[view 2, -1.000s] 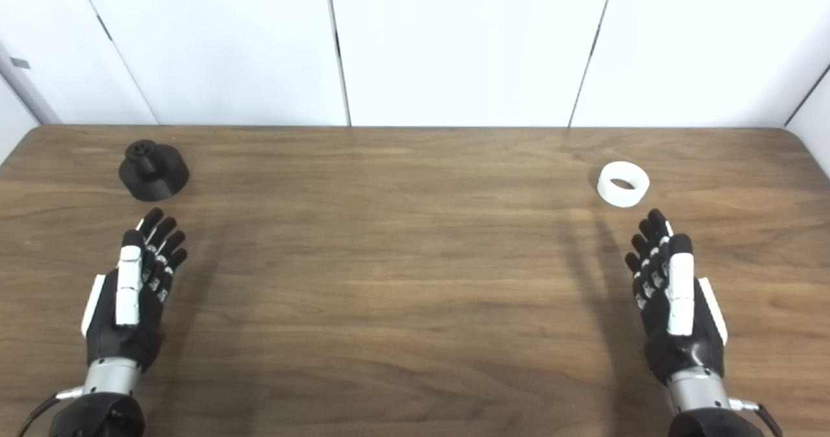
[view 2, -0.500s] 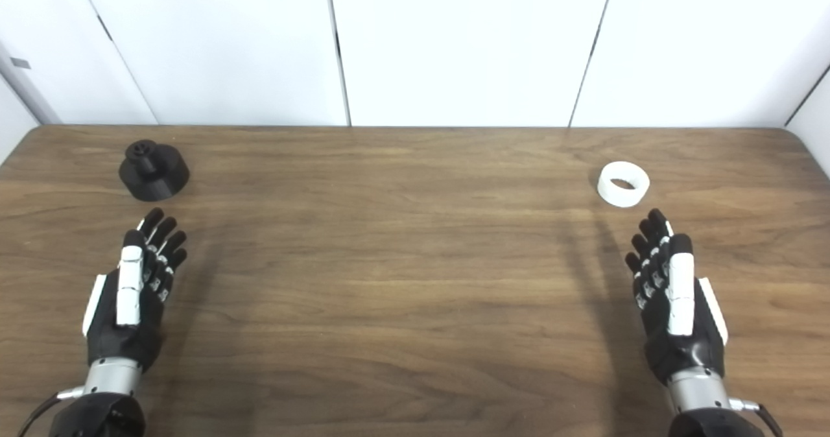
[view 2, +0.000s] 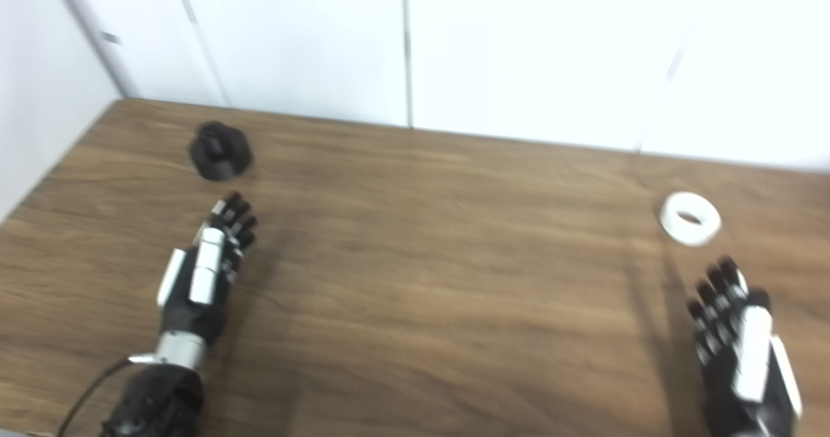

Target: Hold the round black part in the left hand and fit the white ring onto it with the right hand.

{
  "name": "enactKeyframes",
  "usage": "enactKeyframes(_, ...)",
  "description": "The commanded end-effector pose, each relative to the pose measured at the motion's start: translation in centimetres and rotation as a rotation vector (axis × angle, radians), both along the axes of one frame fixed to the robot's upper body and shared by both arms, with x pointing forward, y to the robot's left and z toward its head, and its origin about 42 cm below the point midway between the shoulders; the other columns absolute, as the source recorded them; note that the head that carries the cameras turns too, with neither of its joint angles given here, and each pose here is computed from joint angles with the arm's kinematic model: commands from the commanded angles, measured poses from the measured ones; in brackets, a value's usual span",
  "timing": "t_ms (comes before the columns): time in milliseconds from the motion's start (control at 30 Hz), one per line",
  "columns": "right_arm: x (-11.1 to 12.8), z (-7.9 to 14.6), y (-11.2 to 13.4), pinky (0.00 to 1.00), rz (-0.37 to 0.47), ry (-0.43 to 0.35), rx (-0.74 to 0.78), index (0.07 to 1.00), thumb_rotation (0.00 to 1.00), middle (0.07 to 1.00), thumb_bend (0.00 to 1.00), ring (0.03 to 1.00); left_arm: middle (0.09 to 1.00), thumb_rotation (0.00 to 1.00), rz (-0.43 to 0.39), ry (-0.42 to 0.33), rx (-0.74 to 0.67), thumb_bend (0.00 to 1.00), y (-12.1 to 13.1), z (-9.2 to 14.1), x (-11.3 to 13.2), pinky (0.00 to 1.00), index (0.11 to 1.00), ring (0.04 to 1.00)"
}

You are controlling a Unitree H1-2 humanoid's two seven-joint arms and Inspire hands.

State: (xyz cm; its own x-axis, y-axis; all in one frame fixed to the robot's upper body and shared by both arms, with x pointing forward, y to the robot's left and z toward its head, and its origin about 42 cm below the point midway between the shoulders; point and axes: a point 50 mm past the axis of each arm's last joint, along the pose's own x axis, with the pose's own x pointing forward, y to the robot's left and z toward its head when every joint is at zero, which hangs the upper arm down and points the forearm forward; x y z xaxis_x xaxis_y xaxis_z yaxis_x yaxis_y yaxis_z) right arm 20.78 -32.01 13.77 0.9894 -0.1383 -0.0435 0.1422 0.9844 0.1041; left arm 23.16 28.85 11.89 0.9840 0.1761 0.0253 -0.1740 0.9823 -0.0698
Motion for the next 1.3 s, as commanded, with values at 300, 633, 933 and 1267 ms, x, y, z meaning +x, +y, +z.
enactKeyframes(300,0.2,0.9,-0.2,1.00,0.012,-0.072,-0.083,0.983,1.00,0.998,0.54,0.992,0.959,0.90,0.003,-0.052,0.027,0.52,-1.4,-0.4,0.1,0.99,0.961,0.957)
enactKeyframes(633,0.2,0.9,-0.3,0.96,0.015,-0.072,-0.087,0.959,1.00,0.974,0.53,0.951,0.954,0.88,0.017,-0.041,0.048,0.55,-1.7,-0.5,0.1,0.97,0.953,0.950)
enactKeyframes(933,0.3,0.8,-0.5,0.89,0.023,-0.074,-0.086,0.932,1.00,0.949,0.52,0.921,0.938,0.73,0.016,-0.037,0.106,0.59,-1.7,-0.6,0.3,0.94,0.960,0.925)
enactKeyframes(1267,0.3,0.8,-0.4,0.88,0.019,-0.074,-0.078,0.911,1.00,0.941,0.51,0.915,0.927,0.41,0.066,-0.106,0.207,0.68,-0.5,1.5,0.5,0.90,0.946,0.912)
